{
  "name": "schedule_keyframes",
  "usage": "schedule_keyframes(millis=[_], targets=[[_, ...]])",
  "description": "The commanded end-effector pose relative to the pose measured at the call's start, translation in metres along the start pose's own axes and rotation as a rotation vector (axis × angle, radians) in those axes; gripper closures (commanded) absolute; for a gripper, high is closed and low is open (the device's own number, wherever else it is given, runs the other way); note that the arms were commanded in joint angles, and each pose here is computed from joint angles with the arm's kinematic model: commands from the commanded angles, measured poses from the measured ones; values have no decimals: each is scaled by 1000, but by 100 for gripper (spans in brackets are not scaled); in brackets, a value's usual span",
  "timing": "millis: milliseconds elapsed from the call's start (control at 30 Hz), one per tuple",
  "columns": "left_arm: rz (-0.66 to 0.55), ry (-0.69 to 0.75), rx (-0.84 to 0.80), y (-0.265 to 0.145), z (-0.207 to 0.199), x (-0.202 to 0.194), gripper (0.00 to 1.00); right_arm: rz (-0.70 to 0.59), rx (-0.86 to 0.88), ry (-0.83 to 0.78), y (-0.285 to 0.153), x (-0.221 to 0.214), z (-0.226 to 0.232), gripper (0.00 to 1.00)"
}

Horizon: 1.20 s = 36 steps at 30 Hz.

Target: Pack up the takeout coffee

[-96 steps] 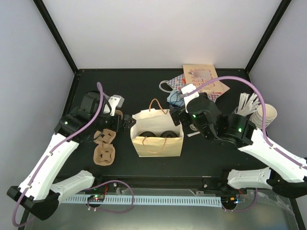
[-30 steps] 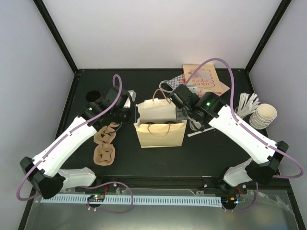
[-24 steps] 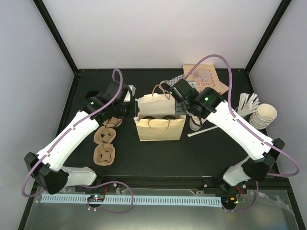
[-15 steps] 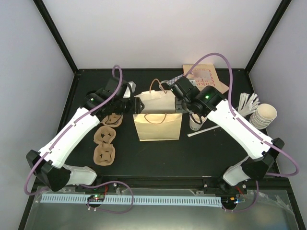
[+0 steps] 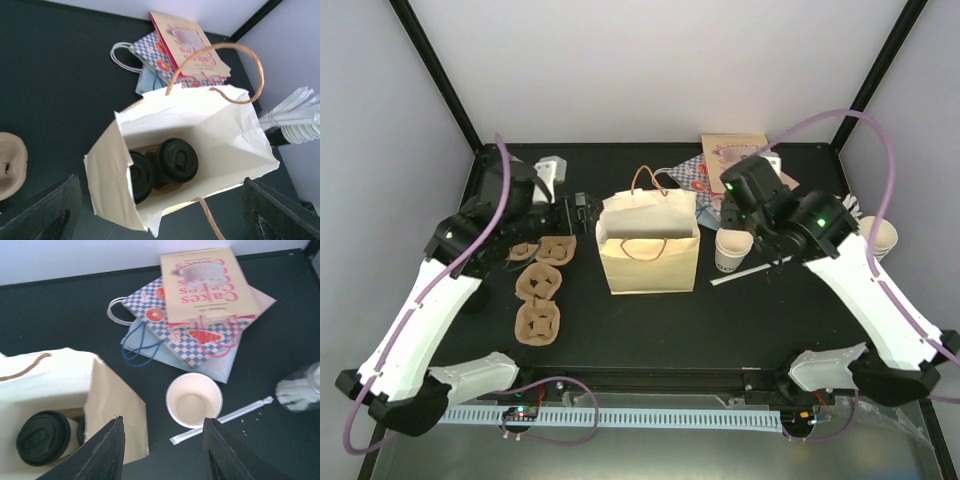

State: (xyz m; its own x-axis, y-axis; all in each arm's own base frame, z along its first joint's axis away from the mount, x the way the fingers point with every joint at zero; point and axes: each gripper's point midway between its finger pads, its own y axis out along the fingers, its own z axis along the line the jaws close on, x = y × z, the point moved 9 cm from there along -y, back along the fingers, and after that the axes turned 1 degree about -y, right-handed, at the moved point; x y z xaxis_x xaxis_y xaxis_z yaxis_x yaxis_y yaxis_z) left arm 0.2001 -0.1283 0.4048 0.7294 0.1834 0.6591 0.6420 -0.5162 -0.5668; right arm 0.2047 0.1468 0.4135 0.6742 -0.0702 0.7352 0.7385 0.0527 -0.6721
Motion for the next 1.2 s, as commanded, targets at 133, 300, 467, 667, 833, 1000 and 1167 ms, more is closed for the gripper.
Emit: schedule_keyframes(millis=[133, 300, 467, 667, 833, 1000, 1167], targets=[[-78, 20, 83, -34, 26, -6, 8, -31, -156, 177, -7, -31, -57, 55], [-74, 16, 61, -36, 38, -19, 6, 48, -177, 287, 15, -63, -78, 57], [-71, 38, 57, -36, 46, -30, 5, 93, -217, 384, 40, -88, -88, 59], [-72, 62, 58, -37, 51, -41, 3, 108, -263, 481, 56, -110, -94, 52], [-75, 63, 58, -32, 57, -50, 3, 151, -317, 547, 71, -130, -103, 50], [-93, 73, 59, -31, 61, -55, 3, 168, -326, 625, 82, -144, -111, 48], [-87, 84, 77, -27, 65, -58, 2, 175, -353, 676, 90, -150, -116, 39]])
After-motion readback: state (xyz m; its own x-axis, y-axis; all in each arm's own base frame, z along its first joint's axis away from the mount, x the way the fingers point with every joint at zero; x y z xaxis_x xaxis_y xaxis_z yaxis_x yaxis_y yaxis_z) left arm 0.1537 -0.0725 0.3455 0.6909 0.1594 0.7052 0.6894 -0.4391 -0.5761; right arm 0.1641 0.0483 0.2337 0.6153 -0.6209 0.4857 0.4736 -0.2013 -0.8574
